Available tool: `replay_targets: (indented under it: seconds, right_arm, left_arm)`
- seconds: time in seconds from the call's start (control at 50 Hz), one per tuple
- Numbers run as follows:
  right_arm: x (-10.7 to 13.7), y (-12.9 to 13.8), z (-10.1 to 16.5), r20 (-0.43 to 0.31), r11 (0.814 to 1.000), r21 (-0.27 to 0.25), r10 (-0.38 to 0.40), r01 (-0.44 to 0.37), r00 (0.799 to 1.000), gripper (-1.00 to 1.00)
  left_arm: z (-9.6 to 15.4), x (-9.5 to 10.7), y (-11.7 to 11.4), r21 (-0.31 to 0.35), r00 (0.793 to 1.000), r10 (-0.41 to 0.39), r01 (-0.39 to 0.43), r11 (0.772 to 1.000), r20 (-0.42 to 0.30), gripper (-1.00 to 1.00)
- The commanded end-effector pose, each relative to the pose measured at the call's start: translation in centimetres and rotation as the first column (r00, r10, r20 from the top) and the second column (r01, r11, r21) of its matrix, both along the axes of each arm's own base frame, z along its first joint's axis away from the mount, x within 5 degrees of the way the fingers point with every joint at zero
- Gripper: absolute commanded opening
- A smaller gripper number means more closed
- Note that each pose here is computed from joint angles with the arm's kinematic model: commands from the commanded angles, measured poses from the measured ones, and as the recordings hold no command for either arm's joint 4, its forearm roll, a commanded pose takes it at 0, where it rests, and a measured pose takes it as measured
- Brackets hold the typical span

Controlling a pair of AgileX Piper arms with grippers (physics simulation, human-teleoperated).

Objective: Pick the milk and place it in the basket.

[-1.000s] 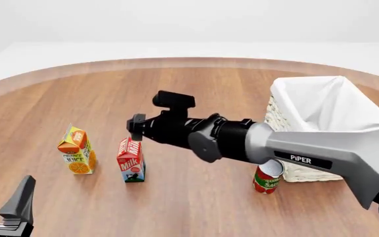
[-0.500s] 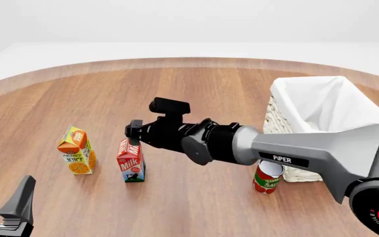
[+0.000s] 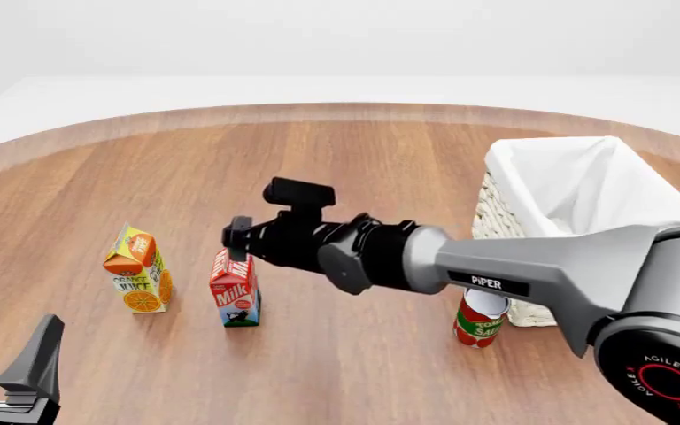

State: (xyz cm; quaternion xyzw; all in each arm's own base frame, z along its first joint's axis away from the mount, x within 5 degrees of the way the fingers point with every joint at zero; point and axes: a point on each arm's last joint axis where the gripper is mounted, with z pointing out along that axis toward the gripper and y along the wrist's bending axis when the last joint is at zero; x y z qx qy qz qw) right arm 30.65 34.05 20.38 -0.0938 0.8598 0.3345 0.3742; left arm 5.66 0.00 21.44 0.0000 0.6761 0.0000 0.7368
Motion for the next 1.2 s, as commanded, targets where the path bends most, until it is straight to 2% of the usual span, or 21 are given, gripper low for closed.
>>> replay_targets:
  seconds: [0.02,0.28,1.2]
  right_arm:
    - [-0.1,0.5,-0.9,-0.015,1.000,0.004,0.001,-0.001,1.000,1.00]
    - [-0.4,0.9,-2.6,-0.051,1.000,0.013,-0.008,0.009,0.999,1.00]
    - [-0.5,3.0,-6.2,-0.091,1.000,0.025,-0.001,0.003,0.996,1.00]
  left_arm:
    - [0.0,0.0,0.0,0.000,1.000,0.000,0.000,1.000,0.000,1.00]
    - [0.0,0.0,0.0,0.000,1.000,0.000,0.000,1.000,0.000,1.00]
    - [0.0,0.0,0.0,0.000,1.000,0.000,0.000,1.000,0.000,1.00]
